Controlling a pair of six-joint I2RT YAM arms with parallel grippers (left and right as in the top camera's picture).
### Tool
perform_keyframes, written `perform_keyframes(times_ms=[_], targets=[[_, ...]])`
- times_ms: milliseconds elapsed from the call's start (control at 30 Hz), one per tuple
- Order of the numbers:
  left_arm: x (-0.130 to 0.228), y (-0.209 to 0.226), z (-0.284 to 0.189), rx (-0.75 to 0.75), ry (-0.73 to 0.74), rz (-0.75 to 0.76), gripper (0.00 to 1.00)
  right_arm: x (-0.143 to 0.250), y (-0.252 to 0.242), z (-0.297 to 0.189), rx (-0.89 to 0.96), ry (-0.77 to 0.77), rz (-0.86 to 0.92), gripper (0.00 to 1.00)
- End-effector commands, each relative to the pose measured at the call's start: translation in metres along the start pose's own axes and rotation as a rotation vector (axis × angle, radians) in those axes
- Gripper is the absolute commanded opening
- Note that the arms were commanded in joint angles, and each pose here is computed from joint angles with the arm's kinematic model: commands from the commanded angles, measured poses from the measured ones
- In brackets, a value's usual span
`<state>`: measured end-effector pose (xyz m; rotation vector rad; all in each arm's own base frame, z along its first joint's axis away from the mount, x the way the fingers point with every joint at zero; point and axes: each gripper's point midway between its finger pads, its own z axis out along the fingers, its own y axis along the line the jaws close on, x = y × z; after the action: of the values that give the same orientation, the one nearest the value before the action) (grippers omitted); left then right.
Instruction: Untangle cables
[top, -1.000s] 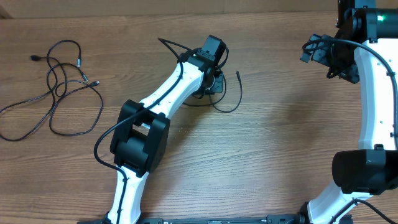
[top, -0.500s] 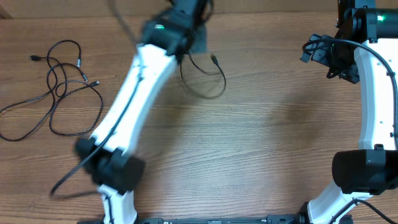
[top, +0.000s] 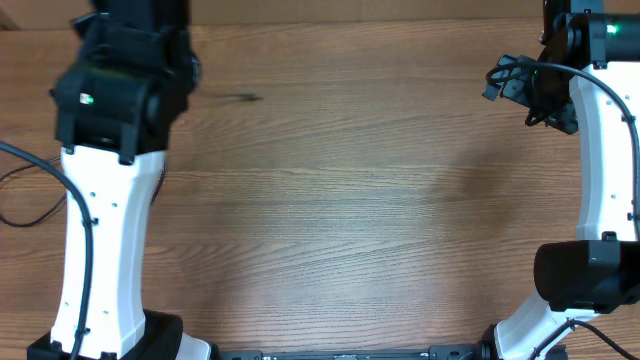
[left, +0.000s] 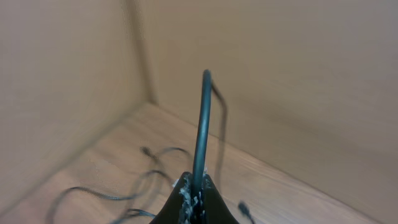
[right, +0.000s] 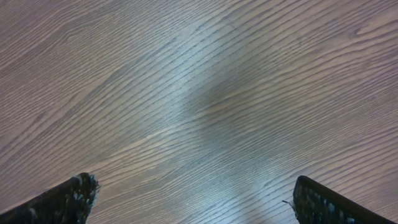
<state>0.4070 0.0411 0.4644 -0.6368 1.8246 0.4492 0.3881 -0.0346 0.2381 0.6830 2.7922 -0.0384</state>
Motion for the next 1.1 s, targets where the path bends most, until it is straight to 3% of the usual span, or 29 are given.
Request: perform_keyframes(times_ms=[0, 133, 200, 233, 300, 333, 400, 667, 1067], targets=[[-0.004, 0.042, 0.017, -0.157, -0.004, -0.013, 0.04, -0.002, -0.001, -0.001, 0.005, -0.012, 0.009, 1.0], [0.013, 0.06, 0.033, -0.176, 0.081, -0.037, 0.04, -0.002, -0.001, -0.001, 0.005, -0.012, 0.009, 1.0], [0.025, 0.057, 0.037, -0.122, 0.147, -0.037, 0.16, -0.002, -0.001, -0.001, 0.005, -0.012, 0.009, 1.0], [0.029, 0.055, 0.038, -0.096, 0.171, -0.037, 0.24, -0.002, -0.001, -0.001, 0.005, -0.012, 0.009, 1.0], [0.037, 0.049, 0.039, -0.049, 0.213, -0.038, 0.59, -0.002, -0.001, -0.001, 0.005, -0.012, 0.009, 1.0], [0.042, 0.043, 0.039, -0.01, 0.242, -0.037, 0.82, -0.002, -0.001, -0.001, 0.005, -0.012, 0.009, 1.0], [0.051, 0.035, 0.036, 0.041, 0.286, -0.032, 0.98, -0.002, -0.001, -0.001, 0.005, -0.012, 0.009, 1.0], [0.11, 0.001, 0.015, 0.264, 0.569, 0.006, 1.0, -0.002, -0.001, -0.001, 0.005, -0.012, 0.009, 1.0], [0.114, 0.001, 0.013, 0.271, 0.587, 0.009, 1.0, -0.002, -0.001, -0.001, 0.005, -0.012, 0.009, 1.0]])
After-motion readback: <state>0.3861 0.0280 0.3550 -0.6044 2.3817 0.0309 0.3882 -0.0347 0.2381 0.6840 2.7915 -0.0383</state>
